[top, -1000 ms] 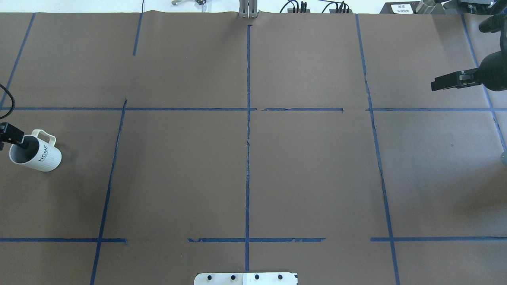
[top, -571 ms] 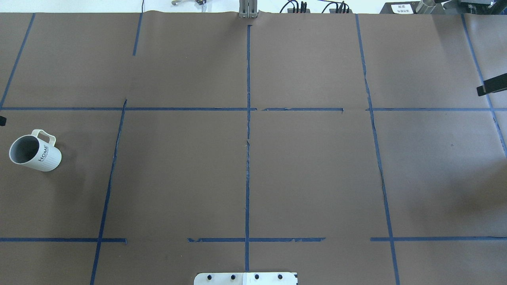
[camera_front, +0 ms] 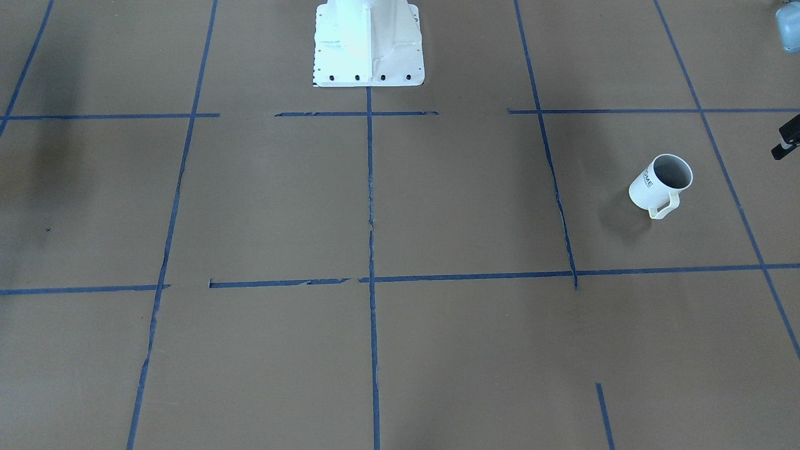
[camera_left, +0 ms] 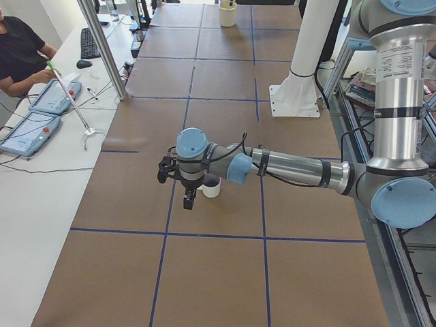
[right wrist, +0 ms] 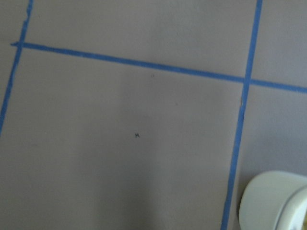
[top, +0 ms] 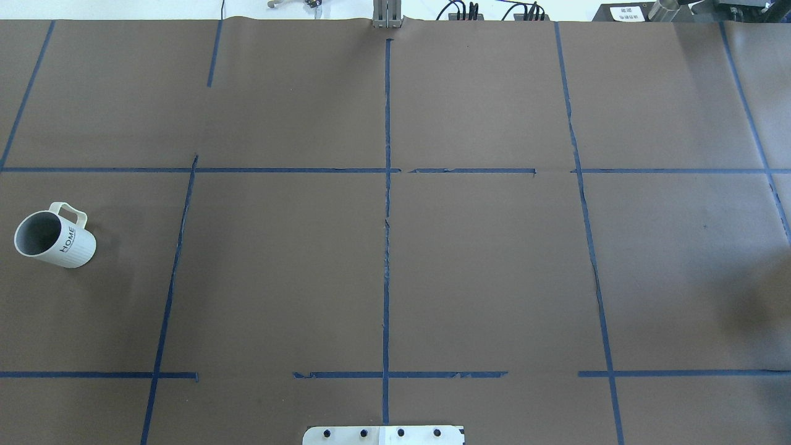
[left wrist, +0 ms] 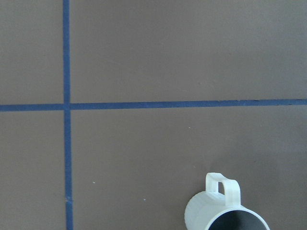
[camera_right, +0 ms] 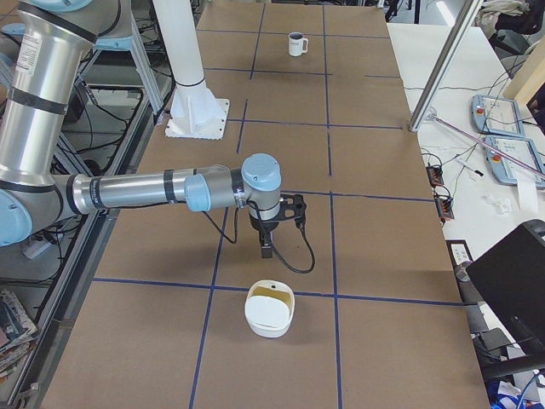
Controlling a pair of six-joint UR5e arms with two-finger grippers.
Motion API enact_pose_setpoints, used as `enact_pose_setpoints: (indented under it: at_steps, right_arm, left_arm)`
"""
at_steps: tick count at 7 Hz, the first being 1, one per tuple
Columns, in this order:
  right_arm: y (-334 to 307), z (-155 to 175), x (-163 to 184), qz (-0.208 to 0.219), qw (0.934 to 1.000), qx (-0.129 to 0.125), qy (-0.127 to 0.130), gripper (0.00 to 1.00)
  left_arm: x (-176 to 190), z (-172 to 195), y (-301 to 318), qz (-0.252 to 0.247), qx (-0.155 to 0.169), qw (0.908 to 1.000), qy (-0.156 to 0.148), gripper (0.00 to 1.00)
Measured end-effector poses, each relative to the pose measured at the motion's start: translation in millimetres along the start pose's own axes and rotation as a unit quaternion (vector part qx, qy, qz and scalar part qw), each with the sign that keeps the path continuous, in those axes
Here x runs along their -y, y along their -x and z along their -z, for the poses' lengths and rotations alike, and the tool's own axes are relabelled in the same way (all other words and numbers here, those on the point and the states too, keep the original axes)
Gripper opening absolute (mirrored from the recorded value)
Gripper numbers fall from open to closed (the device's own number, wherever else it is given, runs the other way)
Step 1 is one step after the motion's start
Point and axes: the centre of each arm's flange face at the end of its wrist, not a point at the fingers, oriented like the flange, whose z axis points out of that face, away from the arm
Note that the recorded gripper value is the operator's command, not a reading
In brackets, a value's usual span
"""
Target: Left arm hands cup to right arm to dump lemon
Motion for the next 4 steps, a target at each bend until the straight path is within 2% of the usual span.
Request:
enact_pose_setpoints:
  at_steps: [2, 4]
  right_arm:
    - [-17.3, -12.9, -18.7, -0.037, 0.9986, 0.012, 0.035, 1.0]
    - [-25.3, -19.5, -20.1, -0.046, 0.998, 0.012, 0.042, 1.0]
  left_arm:
    - [-1.1, 6.4, 11.5, 0.016, 0.005, 0.9995, 0.026, 1.0]
    - [3.7, 11.7, 16.0, 0.037, 0.009, 0.9984, 0.042, 1.0]
